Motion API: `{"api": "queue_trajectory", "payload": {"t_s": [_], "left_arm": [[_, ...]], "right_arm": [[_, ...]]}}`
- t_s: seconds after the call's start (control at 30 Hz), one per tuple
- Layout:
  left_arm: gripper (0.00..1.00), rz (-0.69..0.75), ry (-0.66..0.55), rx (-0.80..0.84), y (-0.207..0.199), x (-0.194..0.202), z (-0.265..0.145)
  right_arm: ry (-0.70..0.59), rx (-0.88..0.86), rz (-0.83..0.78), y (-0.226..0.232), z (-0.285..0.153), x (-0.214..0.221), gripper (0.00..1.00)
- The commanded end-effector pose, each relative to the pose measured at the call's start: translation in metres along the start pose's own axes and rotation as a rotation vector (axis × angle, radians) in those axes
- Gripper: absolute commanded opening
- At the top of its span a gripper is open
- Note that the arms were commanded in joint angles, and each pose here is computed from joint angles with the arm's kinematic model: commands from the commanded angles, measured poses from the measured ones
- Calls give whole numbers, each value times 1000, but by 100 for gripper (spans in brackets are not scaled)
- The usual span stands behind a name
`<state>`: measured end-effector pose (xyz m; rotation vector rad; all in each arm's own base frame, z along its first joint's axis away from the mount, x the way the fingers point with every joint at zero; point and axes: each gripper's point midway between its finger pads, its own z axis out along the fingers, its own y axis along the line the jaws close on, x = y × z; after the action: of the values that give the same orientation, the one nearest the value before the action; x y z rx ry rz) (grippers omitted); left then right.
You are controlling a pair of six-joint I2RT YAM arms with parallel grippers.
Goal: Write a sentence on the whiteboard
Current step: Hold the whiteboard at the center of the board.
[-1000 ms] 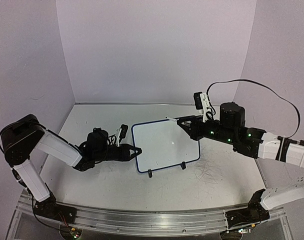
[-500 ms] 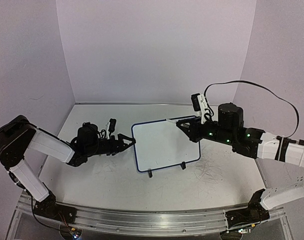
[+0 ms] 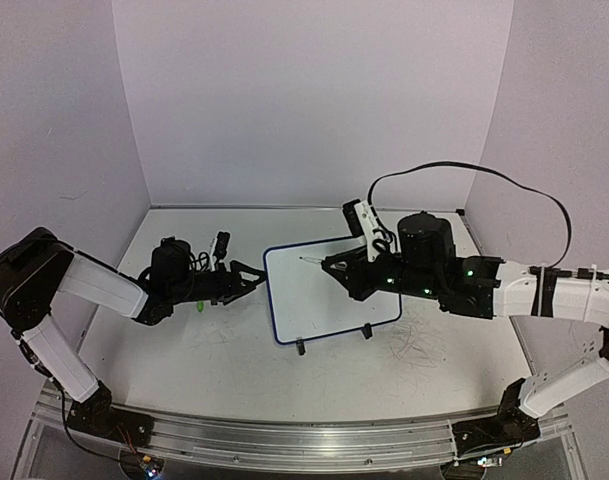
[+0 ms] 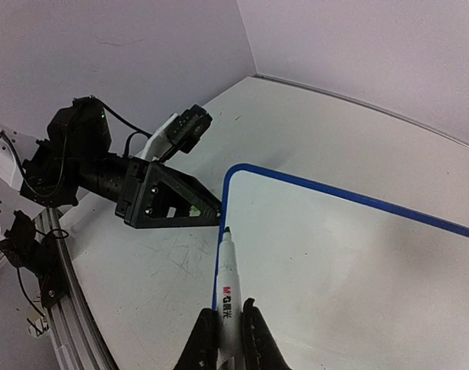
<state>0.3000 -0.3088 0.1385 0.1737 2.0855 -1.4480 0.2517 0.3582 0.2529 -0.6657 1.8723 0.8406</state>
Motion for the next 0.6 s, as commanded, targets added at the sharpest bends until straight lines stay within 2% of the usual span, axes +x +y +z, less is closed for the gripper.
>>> {"api": "queue_trajectory", "payload": {"t_s": [0.0, 0.33, 0.5, 0.57], "left_arm": [[67, 51, -17, 50, -14, -13, 6], [49, 103, -1, 57, -12, -10, 9], [35, 123, -1, 60, -12, -11, 11], [33, 127, 0, 55, -10, -11, 12]], "right_arm": [[-14, 42, -21, 8, 10, -13, 0], [14, 50, -72, 14, 15, -3, 0], [9, 49, -78, 15, 16, -6, 0], [7, 48, -81, 16, 16, -7, 0]]}}
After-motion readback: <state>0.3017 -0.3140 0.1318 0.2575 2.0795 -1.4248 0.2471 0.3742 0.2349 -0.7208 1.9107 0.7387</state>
